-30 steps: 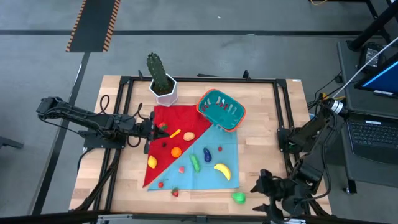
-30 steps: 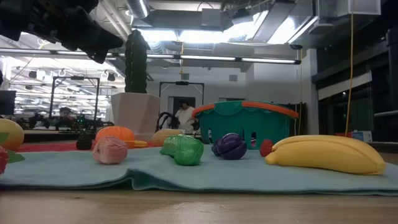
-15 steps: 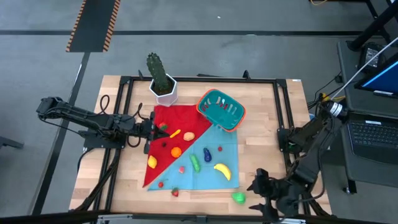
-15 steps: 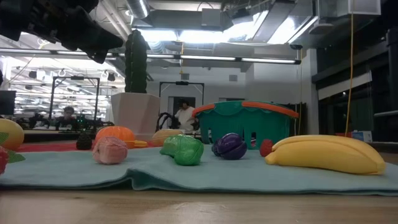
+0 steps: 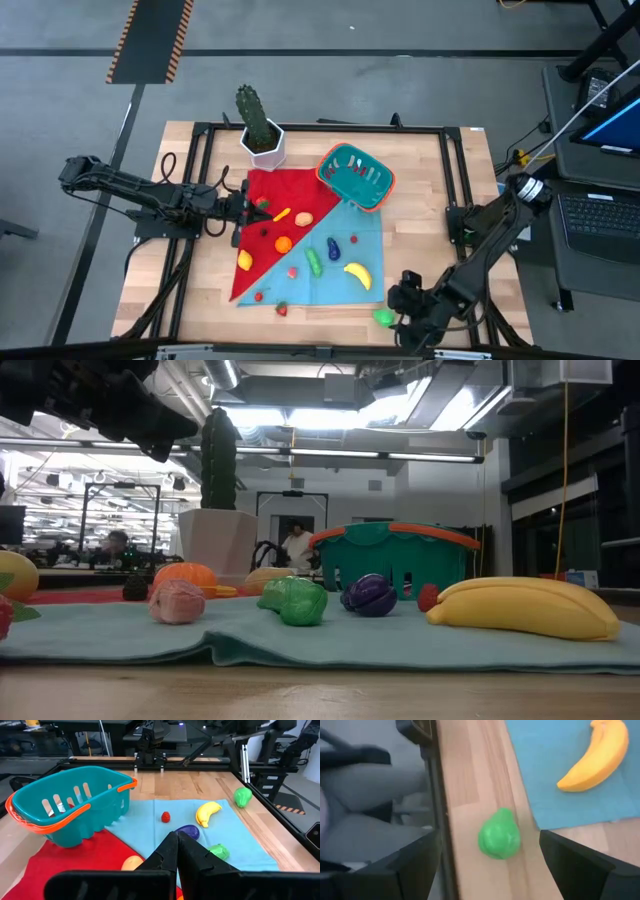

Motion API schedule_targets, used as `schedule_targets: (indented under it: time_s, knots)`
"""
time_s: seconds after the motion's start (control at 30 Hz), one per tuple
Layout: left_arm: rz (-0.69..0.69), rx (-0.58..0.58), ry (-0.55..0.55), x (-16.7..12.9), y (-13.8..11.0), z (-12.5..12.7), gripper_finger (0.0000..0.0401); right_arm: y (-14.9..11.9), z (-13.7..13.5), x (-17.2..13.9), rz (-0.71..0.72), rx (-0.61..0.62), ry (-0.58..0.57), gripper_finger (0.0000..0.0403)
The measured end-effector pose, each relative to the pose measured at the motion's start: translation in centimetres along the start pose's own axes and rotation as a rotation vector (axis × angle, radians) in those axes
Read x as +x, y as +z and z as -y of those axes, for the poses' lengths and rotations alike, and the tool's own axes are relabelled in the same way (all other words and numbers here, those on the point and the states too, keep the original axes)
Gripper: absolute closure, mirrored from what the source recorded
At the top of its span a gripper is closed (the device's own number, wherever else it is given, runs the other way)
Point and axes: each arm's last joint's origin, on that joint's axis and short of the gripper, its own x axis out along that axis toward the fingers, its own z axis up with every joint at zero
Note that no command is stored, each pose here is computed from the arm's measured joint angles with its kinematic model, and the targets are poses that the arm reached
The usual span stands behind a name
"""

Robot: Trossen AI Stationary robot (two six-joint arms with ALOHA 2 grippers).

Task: Build produce basket
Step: Put the green pear into the blue basket

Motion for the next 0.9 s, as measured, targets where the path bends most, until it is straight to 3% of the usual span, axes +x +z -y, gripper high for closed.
schedule_targets:
  time_s: [0.9]
  knots:
    - [-0.006,0.001,0.0,0.0,-0.1,0.0,0.0401,-0.5,0.2,4.2,-0.081,0.012,-0.057,0.0067]
